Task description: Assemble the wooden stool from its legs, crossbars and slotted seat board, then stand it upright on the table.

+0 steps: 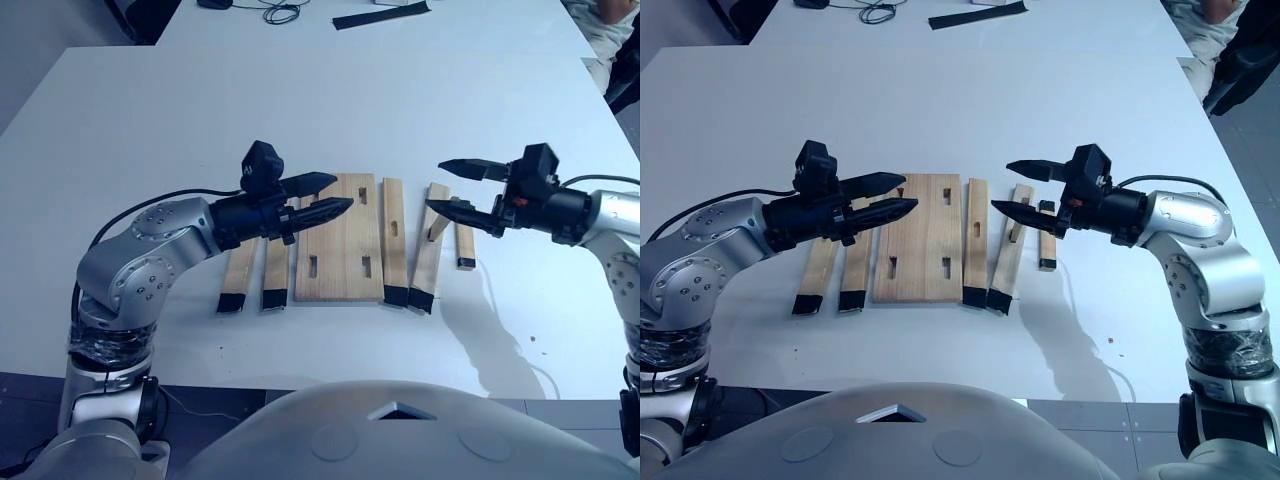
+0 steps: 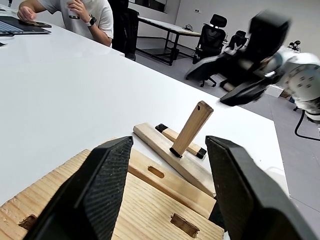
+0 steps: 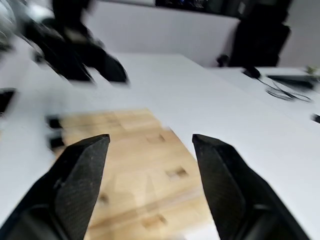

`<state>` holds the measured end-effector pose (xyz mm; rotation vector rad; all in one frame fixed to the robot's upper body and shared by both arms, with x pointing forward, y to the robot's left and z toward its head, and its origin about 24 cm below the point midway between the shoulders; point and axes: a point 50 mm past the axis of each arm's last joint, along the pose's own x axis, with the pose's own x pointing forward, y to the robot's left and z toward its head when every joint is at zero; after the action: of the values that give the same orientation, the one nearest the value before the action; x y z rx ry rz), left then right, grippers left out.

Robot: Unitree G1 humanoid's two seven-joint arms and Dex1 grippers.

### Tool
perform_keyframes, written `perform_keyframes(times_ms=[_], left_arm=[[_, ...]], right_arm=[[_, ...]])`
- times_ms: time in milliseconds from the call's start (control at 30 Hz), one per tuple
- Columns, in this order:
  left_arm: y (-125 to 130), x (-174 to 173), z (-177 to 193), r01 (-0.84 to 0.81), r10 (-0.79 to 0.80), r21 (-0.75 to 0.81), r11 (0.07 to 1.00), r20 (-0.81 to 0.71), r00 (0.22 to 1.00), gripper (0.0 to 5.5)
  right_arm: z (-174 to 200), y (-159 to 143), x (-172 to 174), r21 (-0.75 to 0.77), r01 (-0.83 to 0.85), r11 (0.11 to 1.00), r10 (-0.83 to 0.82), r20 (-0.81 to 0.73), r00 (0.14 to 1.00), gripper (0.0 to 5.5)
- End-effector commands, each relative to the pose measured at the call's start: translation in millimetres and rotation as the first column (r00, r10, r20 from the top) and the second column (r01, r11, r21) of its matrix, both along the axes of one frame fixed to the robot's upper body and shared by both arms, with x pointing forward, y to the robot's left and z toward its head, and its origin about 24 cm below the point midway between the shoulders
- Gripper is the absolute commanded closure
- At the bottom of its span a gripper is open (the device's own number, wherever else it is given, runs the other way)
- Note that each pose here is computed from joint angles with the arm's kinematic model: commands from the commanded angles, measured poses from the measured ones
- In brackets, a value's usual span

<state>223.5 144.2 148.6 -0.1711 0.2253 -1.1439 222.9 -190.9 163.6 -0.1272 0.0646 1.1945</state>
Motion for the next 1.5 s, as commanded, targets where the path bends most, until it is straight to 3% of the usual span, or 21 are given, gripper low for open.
perform_keyframes(times_ms=[33, 167, 400, 600, 800, 900, 1167, 1333, 1400, 1500], left_arm=[[1, 0, 2, 0.002, -0.002, 0.009, 1.0, 0.017, 1.0, 2.8], [-1, 2, 3, 0.005, -0.005, 0.007, 1.0, 0.019, 1.0, 2.8], [-2, 3, 2, 0.004, -0.005, 0.006, 1.0, 0.016, 1.0, 2.8], [-1, 3, 2, 0.004, -0.004, 0.009, 1.0, 0.011, 1.0, 2.8], [-1, 3, 1, 0.014, -0.014, 0.013, 1.0, 0.007, 1.0, 2.8], [0, 5, 2, 0.015, -0.016, 0.017, 1.0, 0.005, 1.0, 2.8], [1, 2, 0, -0.001, 0.001, 0.013, 1.0, 0.002, 1.0, 2.8], [3, 2, 1, -0.017, 0.017, 0.01, 1.0, 0.001, 1.0, 2.8], [3, 1, 0, -0.021, 0.021, 0.012, 1.0, -0.003, 1.0, 2.8], [5, 0, -2, -0.03, 0.03, 0.015, 0.999, -0.008, 1.0, 2.8]], right_arm=[[16, 18, 1, 0.074, -0.036, 0.997, 0.034, 0.031, 0.999, 2.44], [11, 24, 12, 0.08, -0.014, 0.997, 0.012, 0.033, 0.999, 3.1], [15, 31, 31, 0.073, -0.016, 0.997, 0.011, 0.06, 0.998, 3.1], [38, 39, 31, 0.159, -0.057, 0.986, 0.044, 0.087, 0.995, 3.1], [-64, 25, 19, -0.119, 0.004, 0.993, -0.019, -0.127, 0.992, 3.1], [-88, 21, 9, -0.181, -0.002, 0.983, -0.024, -0.144, 0.989, 3.1], [3, 38, 0, 0.121, -0.046, 0.992, 0.043, 0.025, 0.999, 3.1], [63, 61, -33, 0.408, -0.201, 0.891, 0.19, 0.067, 0.979, 3.1], [64, 65, -43, 0.409, -0.226, 0.884, 0.232, 0.036, 0.972, 3.1], [33, 66, -59, 0.294, -0.214, 0.931, 0.257, -0.116, 0.96, 3.1]])
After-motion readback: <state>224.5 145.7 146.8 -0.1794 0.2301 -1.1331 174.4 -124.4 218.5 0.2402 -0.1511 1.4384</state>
